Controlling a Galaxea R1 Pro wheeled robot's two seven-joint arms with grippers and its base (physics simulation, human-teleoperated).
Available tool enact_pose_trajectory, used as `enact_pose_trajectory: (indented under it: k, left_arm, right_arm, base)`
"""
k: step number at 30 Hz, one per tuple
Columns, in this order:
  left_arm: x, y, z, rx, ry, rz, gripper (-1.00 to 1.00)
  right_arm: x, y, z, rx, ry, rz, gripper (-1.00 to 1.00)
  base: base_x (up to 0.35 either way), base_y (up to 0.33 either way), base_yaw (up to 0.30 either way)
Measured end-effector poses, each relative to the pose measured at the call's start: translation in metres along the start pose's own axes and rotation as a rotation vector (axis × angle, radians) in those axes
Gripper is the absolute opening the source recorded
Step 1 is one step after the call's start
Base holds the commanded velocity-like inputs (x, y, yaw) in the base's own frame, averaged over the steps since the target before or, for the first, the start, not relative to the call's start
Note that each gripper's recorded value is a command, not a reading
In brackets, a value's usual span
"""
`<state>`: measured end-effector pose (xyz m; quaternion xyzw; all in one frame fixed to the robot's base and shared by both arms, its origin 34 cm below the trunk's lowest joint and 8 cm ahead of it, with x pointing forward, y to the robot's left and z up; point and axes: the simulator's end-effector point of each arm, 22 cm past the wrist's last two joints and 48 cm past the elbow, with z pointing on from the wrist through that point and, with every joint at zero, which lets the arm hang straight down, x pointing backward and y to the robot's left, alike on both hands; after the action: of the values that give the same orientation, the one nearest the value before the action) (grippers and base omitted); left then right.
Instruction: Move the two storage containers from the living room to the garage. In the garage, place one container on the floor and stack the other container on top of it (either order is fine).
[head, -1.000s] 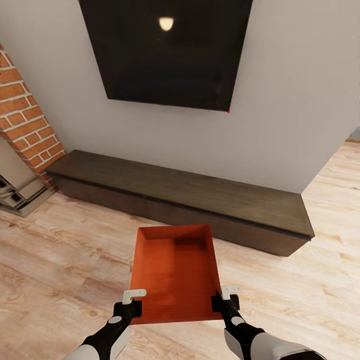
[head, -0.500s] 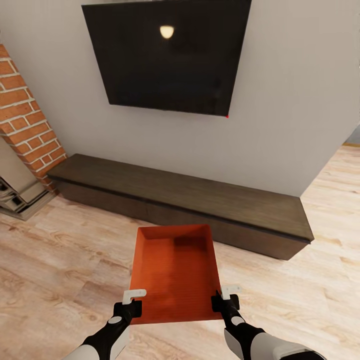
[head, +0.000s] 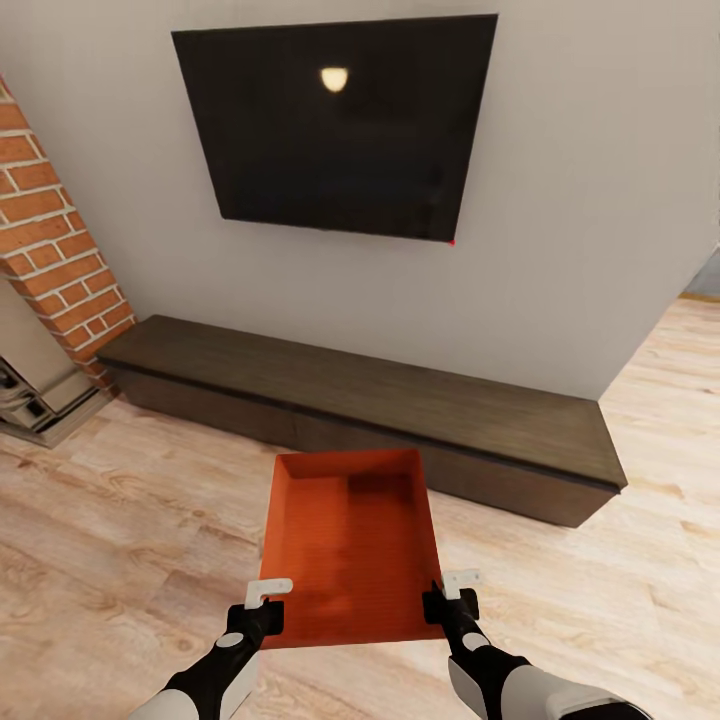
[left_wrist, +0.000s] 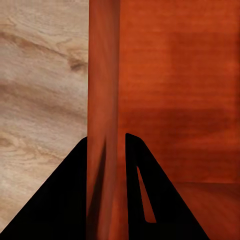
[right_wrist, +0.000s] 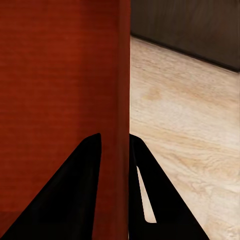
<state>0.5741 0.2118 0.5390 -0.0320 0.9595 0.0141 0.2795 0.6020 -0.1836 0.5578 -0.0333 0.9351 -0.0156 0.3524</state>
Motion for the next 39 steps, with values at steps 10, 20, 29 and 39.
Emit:
enact_pose_trajectory:
  k: [10,20,29,39]
  left_arm:
    - [-0.009,0.0,-0.003,0.0,-0.016,0.0,-1.0]
    - [-0.017,-0.001,-0.006,0.001,-0.033,-0.001,-1.0]
    - [-0.025,-0.001,-0.009,0.002,-0.047,-0.001,-1.0]
    - [-0.033,-0.001,-0.013,0.002,-0.064,-0.002,-1.0]
  right_arm:
    - [-0.009,-0.001,-0.002,0.001,-0.016,0.0,-1.0]
    - [-0.018,-0.001,-0.005,0.003,-0.033,0.0,-1.0]
    - [-0.026,-0.002,-0.007,0.004,-0.047,0.0,-1.0]
    - [-0.035,-0.003,-0.01,0.005,-0.063,0.0,-1.0]
  base:
    - [0.0,0.0,0.0]
    - [0.0,0.0,0.0]
    - [0.0,0.0,0.0]
    - [0.0,0.0,0.0]
